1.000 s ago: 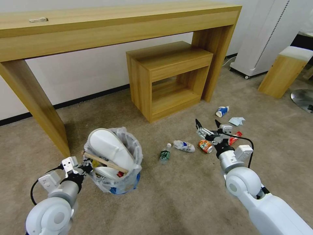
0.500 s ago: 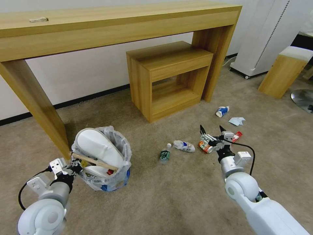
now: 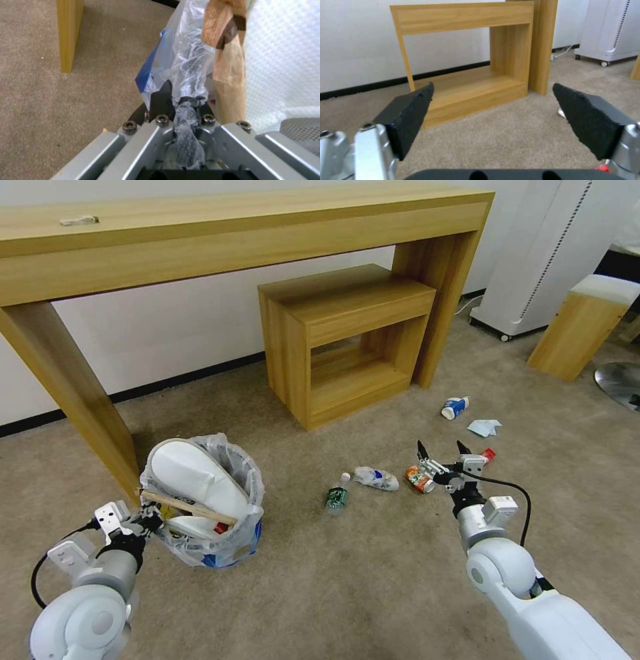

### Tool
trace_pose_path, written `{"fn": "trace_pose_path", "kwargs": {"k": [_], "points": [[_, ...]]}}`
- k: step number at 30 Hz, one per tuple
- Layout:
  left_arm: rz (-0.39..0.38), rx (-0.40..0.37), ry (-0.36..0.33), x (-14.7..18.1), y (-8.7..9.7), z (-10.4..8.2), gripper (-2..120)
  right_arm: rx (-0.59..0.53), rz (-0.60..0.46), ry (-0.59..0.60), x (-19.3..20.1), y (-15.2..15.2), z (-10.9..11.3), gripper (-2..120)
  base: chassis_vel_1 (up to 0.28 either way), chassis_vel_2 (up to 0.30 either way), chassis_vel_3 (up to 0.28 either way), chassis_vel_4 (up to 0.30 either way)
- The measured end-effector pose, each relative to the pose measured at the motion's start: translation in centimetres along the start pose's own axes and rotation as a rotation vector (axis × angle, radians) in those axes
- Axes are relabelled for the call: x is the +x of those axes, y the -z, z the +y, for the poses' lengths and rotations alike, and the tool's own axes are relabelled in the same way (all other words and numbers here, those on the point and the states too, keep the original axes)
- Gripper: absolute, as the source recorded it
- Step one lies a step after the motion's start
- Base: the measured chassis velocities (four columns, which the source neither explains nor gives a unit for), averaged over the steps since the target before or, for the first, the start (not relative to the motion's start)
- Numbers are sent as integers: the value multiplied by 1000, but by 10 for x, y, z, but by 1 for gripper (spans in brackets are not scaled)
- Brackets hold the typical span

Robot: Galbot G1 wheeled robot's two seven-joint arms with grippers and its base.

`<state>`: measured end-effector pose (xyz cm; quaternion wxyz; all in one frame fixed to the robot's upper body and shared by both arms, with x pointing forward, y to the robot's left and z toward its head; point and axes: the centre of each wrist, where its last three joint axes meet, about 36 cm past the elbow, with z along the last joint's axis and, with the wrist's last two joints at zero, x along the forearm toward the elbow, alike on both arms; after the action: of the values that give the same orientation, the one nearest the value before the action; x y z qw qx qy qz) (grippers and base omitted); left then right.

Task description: Pick up the trash bin and place the garbage on the floor into it.

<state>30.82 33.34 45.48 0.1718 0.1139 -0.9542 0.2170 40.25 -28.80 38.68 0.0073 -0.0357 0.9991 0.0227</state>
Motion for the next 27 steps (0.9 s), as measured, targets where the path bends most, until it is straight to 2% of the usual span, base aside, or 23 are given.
{"fn": "trace_pose_path", "kwargs": {"k": [2,6,22,27], "points": [[-1,0,-1,0,-1,0,1,1,8,-4,1,-1,1,82,0,0,0,0],[1,0,-4,1,-3,-1,1,9,7,-4,2,-2,1,79,-14,7,9,-5],[-1,2,-12,1,-7,-3,1,16,-23,14,2,0,3,78,-81,80,83,-76],[-2,0,-12,1,-6,-3,1,16,-23,17,2,0,3,67,-40,31,36,-42]]}}
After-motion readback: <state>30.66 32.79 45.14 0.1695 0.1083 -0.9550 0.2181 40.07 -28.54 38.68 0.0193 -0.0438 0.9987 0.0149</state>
